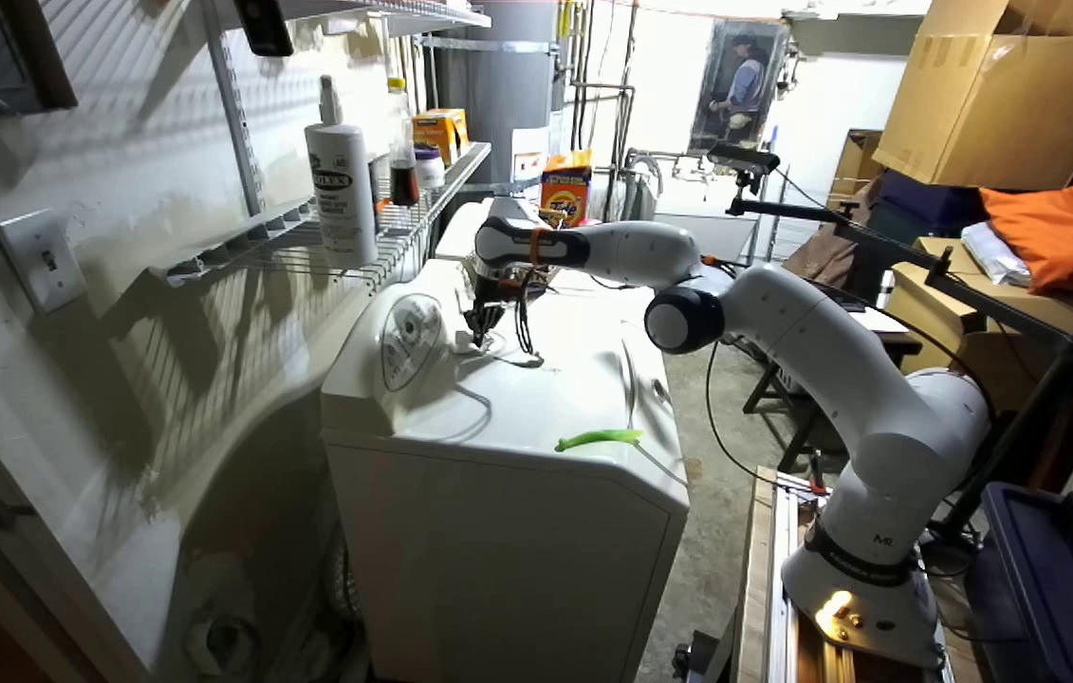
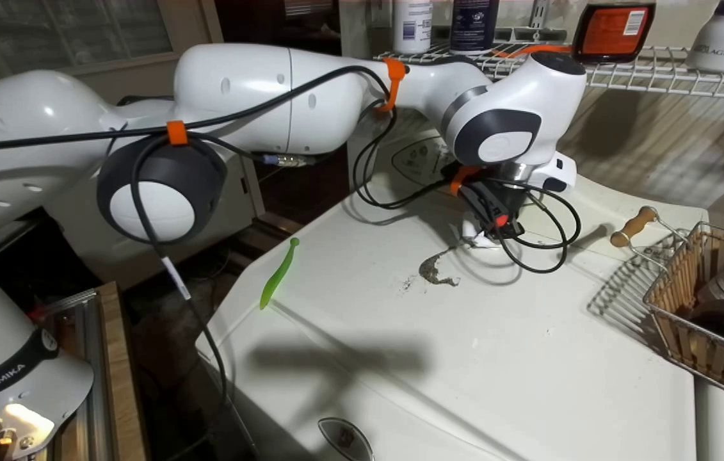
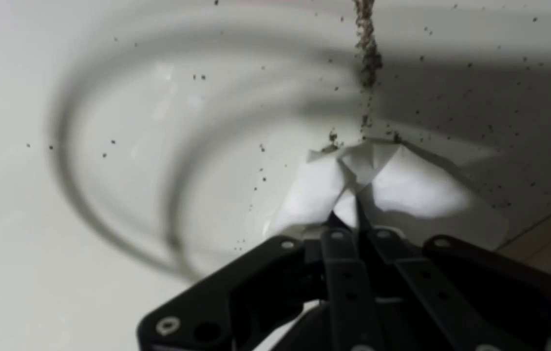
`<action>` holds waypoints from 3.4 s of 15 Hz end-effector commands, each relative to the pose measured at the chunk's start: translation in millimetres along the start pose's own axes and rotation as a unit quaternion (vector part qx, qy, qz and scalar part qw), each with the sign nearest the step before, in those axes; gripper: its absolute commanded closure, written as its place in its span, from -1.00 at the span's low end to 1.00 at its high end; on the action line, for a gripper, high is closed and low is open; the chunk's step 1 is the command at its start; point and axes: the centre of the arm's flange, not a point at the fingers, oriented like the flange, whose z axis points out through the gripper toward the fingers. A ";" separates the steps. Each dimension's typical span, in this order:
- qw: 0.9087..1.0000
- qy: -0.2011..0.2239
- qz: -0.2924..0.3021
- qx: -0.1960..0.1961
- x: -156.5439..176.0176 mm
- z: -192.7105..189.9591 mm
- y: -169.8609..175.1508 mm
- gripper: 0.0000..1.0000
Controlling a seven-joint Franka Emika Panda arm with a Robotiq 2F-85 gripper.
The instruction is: Use the white napkin to wipe the top of the washing machine on the left.
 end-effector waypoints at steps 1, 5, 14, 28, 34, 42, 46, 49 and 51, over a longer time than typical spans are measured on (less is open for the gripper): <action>0.996 -0.082 0.029 -0.009 -23.8 29.4 8.4 0.98; 0.991 -0.122 0.057 -0.025 -33.4 30.1 14.8 0.98; 0.974 -0.207 0.079 -0.046 -55.6 35.8 23.7 0.98; 0.993 -0.102 0.022 -0.056 -31.4 -0.9 -18.5 0.98; 0.998 -0.028 0.004 -0.058 -20.6 -29.9 -50.7 0.98; 0.994 0.037 -0.099 -0.017 0.7 -7.8 -66.2 0.98; 0.985 0.077 -0.155 -0.002 9.9 18.9 -61.8 0.98; 0.980 0.087 -0.179 0.019 10.2 27.1 -56.9 0.98; 0.981 0.074 -0.178 0.019 8.8 29.3 -49.9 0.98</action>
